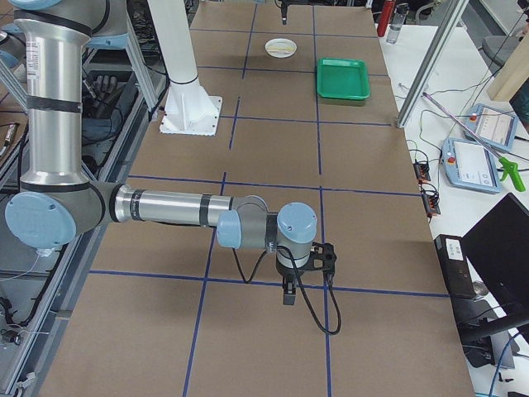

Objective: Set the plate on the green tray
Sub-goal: 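Lower the left gripper to the white plate's rim and grip it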

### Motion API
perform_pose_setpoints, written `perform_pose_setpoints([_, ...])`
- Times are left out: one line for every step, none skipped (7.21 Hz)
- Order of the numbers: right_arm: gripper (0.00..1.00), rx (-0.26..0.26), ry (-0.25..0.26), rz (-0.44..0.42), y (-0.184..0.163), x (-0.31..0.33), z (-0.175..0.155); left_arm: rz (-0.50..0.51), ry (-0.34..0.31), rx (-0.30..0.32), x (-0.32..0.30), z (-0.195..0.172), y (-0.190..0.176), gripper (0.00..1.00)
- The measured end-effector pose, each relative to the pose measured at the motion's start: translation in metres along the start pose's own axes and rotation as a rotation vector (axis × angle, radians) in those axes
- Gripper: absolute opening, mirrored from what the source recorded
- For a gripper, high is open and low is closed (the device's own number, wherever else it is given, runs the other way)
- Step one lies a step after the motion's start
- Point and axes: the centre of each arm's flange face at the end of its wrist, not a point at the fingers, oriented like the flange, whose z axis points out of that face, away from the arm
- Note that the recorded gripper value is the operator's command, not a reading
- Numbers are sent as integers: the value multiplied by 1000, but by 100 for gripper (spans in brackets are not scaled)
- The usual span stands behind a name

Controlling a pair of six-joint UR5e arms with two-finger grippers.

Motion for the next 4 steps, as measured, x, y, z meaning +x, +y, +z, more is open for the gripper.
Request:
perform_pose_setpoints([100,0,0,0,0,0,0,0,-27,-3,-3,12,3,100])
perform_pose_setpoints([100,0,0,0,0,0,0,-16,-38,-2,-1,19,3,100])
perform_pose_setpoints([100,0,0,0,0,0,0,-50,-39,-13,8,29,3,99])
perform_pose_setpoints([100,0,0,0,0,0,0,-71,-39,-30,17,40,3,97])
